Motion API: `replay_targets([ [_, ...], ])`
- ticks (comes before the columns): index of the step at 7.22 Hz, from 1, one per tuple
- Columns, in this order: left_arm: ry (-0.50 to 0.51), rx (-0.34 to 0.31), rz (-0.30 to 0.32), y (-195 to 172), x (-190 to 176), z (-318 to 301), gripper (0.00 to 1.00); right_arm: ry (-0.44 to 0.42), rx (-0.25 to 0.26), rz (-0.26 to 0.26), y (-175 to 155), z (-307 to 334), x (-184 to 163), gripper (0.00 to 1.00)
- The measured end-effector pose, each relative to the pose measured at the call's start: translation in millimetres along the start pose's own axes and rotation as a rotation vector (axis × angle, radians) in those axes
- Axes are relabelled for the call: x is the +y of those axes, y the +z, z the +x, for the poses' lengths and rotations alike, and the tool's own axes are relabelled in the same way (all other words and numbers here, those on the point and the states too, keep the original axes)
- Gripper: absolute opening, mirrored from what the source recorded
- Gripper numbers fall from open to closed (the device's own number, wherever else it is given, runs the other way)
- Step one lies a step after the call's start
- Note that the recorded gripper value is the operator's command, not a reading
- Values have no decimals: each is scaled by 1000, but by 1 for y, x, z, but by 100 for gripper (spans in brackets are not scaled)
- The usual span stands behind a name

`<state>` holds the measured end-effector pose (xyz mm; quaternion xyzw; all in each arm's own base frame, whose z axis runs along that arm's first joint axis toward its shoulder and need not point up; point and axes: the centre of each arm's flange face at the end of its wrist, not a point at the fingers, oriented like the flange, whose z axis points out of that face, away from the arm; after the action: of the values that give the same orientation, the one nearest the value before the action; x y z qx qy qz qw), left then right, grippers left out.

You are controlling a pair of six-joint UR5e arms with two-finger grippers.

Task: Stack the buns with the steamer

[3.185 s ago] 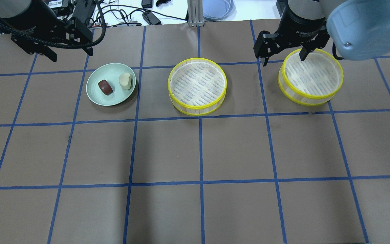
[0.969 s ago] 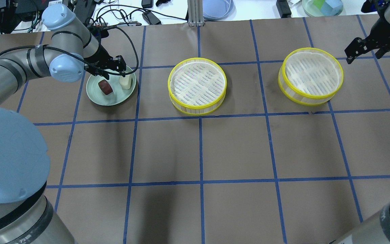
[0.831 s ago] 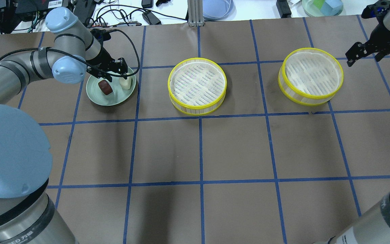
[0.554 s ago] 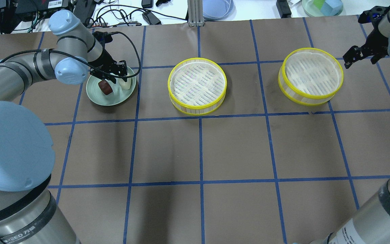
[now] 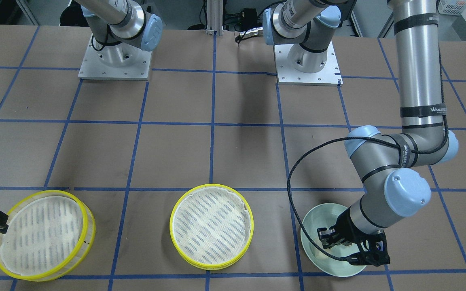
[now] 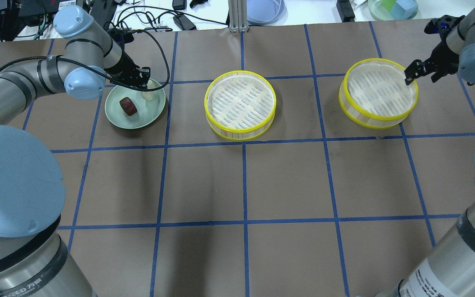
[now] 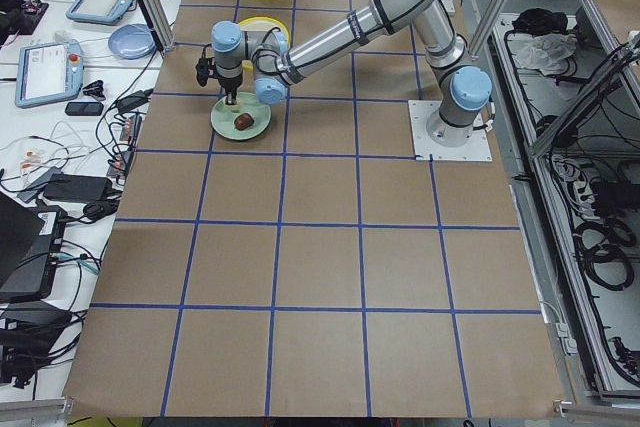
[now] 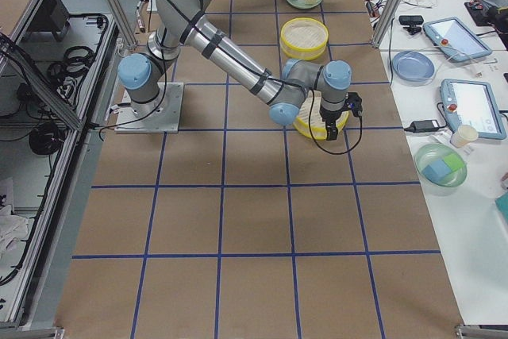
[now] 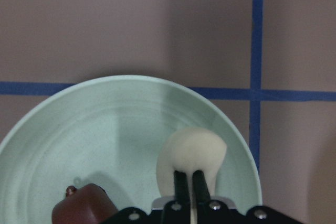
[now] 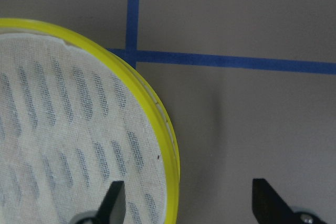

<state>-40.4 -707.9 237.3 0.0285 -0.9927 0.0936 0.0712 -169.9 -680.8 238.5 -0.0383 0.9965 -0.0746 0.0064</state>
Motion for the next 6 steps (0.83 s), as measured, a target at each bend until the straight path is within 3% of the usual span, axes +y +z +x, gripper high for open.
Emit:
replay_targets([
  [1,-44,15,44,-24,-7,9,0,-4,-3,-2,6,0,0,69],
  [3,-121,70,77,-49,-4,60,0,-8,-8,-12,13,0,2,55],
  [5,-173,138,61,-54,18,143,0,-9,-9,-18,16,-1,3,45],
  [6,-201,175,37,-51,31,177,0,-9,-9,-22,17,-1,3,35],
])
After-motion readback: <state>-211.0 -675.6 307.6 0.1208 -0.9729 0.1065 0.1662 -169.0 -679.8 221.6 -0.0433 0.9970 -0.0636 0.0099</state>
